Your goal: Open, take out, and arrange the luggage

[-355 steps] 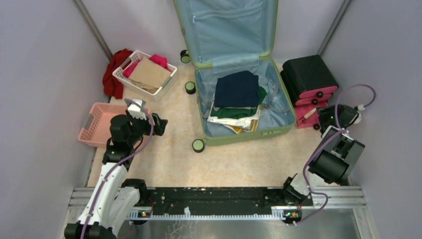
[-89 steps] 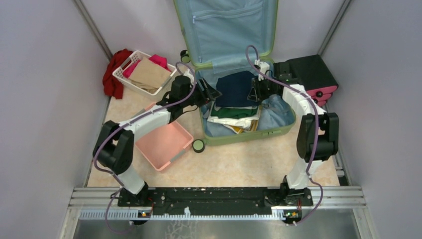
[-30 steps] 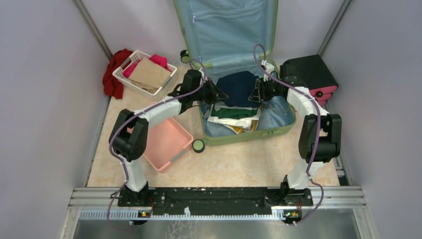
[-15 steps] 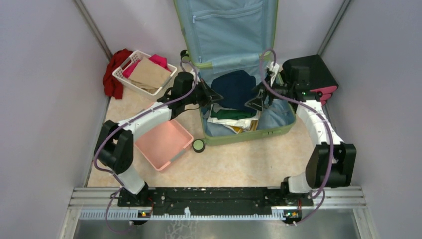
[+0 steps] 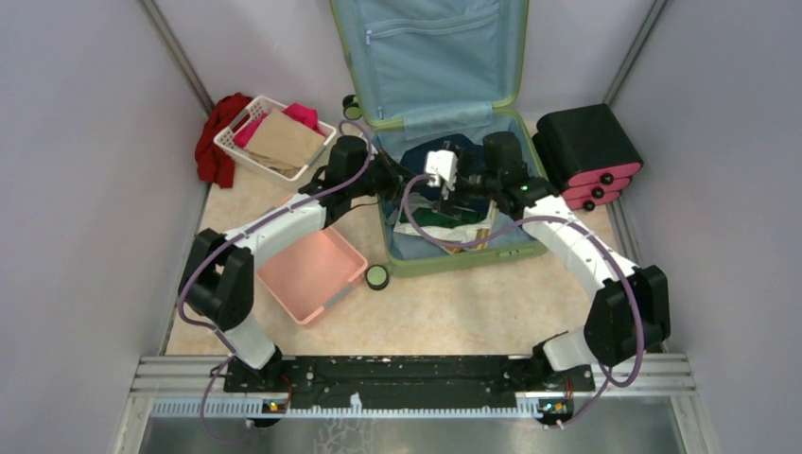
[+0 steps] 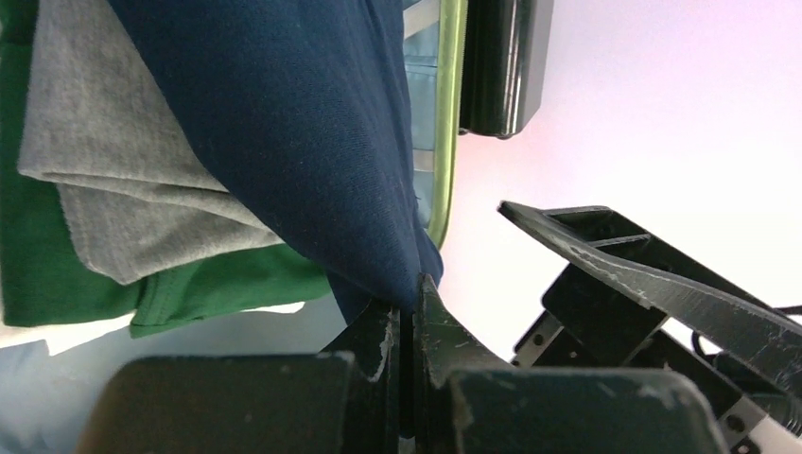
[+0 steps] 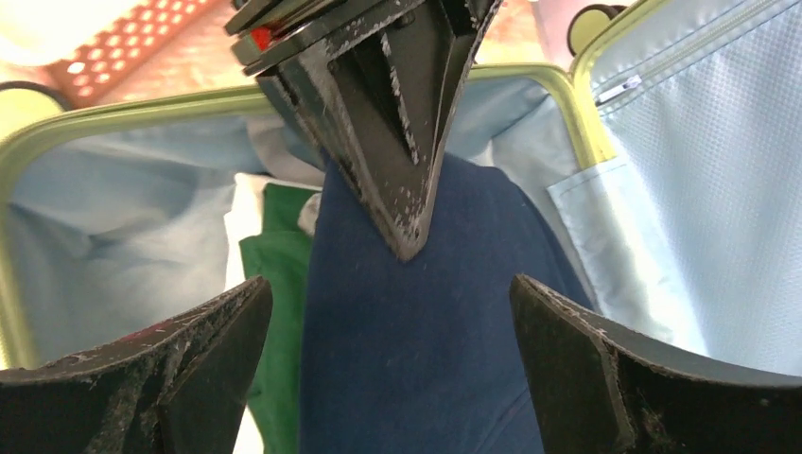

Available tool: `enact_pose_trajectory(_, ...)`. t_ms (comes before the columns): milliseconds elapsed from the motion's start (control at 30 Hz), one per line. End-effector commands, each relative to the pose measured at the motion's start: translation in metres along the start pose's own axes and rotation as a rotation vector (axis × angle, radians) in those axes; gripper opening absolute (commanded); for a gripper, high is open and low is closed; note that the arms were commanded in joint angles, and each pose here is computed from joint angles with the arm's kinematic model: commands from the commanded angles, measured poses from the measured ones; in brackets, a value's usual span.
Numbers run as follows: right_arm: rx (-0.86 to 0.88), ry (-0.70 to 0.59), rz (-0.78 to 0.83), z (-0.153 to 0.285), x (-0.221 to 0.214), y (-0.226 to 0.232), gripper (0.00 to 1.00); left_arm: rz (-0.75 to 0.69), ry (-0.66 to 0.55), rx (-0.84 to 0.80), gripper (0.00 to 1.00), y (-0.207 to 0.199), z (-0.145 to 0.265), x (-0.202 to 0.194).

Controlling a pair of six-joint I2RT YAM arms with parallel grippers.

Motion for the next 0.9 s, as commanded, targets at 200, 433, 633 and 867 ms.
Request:
enact_pose_trajectory(200,-0.258,0.071,0.105,-0.025,-0.001,-0.02,0.73,0.094,0.014,-0.127,0.0,-0.032,0.008,0.005)
enact_pose_trajectory(433,-0.291,0.101,0.095,-0.03,-0.013,-0.017,0.51,0.118,0.001,-0.133,0.0,-0.032,0.01,0.005)
enact_pose_trajectory(633,-0.315,0.088,0.075,-0.023,-0.011,-0.014,0.23,0.14,-0.015,-0.128,0.0,-0.028,0.011,0.004)
enact_pose_trajectory(867,-0.305,0.042,0.042,-0.01,-0.002,-0.01,0.01,0.165,-0.068,-0.085,0.62,-0.009,0.017,0.002)
Point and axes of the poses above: each gripper's point midway between its finger pads, its own z axis back along the fingers, its own y axis along the line the jaws close on, x = y × z, the point moved 7 cm from there along z, back along the fingers, and after that the axes turned 14 degrees about -z, right-handed, at the moved point
